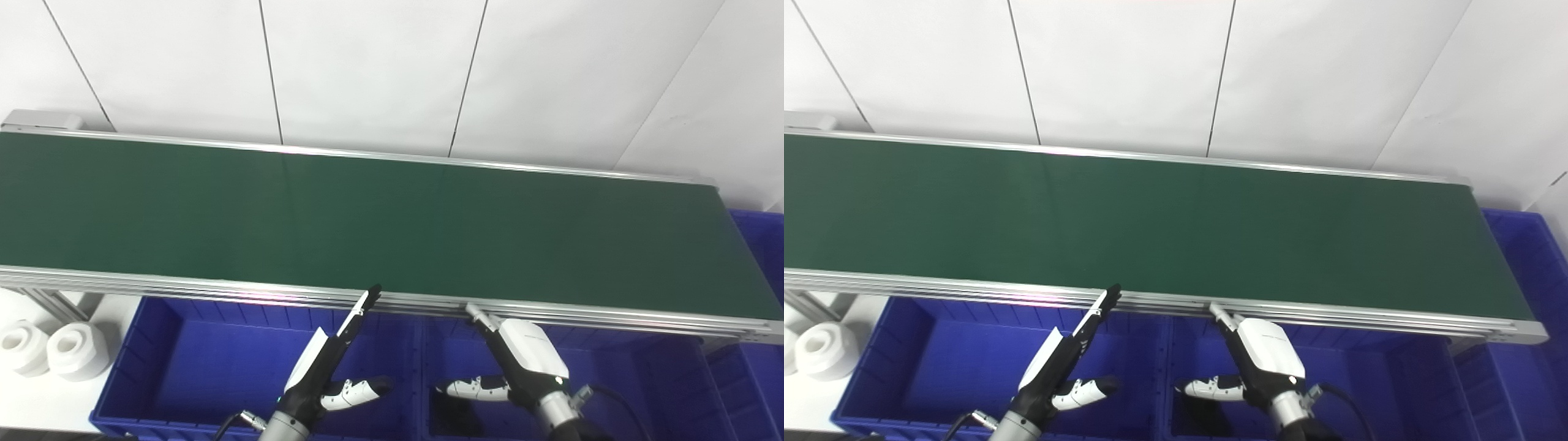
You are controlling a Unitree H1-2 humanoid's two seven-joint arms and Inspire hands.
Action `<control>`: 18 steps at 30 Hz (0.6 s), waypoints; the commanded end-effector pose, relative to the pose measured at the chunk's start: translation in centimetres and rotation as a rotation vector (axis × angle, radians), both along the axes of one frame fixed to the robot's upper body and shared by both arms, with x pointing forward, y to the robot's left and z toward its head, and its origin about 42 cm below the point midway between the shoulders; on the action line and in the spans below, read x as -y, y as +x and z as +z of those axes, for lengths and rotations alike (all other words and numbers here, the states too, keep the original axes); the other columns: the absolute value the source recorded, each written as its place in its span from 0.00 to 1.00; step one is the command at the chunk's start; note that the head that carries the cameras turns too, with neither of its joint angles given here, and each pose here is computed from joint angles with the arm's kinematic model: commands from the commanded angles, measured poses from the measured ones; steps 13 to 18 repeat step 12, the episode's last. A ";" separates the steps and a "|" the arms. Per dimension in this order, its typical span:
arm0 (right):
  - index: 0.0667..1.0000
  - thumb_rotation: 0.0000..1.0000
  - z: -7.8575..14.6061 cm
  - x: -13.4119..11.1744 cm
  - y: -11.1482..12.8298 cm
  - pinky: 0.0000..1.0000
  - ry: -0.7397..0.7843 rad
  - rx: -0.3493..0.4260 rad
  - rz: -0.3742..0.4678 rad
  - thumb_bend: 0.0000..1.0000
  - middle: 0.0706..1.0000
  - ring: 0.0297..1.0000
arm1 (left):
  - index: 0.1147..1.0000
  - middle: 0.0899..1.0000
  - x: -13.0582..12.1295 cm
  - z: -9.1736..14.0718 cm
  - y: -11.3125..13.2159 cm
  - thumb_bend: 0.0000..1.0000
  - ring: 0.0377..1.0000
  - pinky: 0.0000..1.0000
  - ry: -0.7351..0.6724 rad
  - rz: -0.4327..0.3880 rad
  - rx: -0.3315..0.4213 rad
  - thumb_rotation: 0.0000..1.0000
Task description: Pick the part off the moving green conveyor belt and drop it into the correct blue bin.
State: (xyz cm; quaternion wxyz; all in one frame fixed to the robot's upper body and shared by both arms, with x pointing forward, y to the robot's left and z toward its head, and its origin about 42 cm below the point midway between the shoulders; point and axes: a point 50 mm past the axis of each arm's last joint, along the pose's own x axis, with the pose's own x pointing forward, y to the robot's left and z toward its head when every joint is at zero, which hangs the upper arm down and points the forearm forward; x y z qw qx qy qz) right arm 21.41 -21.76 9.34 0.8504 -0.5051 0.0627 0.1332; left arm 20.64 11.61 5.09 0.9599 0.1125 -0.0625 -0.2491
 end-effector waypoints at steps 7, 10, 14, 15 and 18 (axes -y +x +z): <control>1.00 0.64 1.7 -1.7 -3.2 0.95 0.305 0.100 -0.088 0.72 1.00 1.00 | 1.00 1.00 -0.4 1.5 0.0 0.76 1.00 1.00 -0.012 -0.002 0.029 0.86; 1.00 0.65 0.4 -1.6 -4.1 0.95 0.442 0.092 -0.092 0.72 1.00 1.00 | 1.00 1.00 -0.4 1.4 -0.1 0.77 1.00 1.00 -0.016 0.003 0.020 0.86; 1.00 0.71 -0.4 -1.6 -4.6 0.89 0.538 0.095 -0.098 0.75 1.00 0.98 | 1.00 1.00 -0.3 1.4 0.0 0.77 1.00 1.00 -0.028 0.011 0.014 0.85; 1.00 0.71 -0.4 -1.6 -4.6 0.89 0.538 0.095 -0.098 0.75 1.00 0.98 | 1.00 1.00 -0.3 1.4 0.0 0.77 1.00 1.00 -0.028 0.011 0.014 0.85; 1.00 0.71 -0.4 -1.6 -4.6 0.89 0.538 0.095 -0.098 0.75 1.00 0.98 | 1.00 1.00 -0.3 1.4 0.0 0.77 1.00 1.00 -0.028 0.011 0.014 0.85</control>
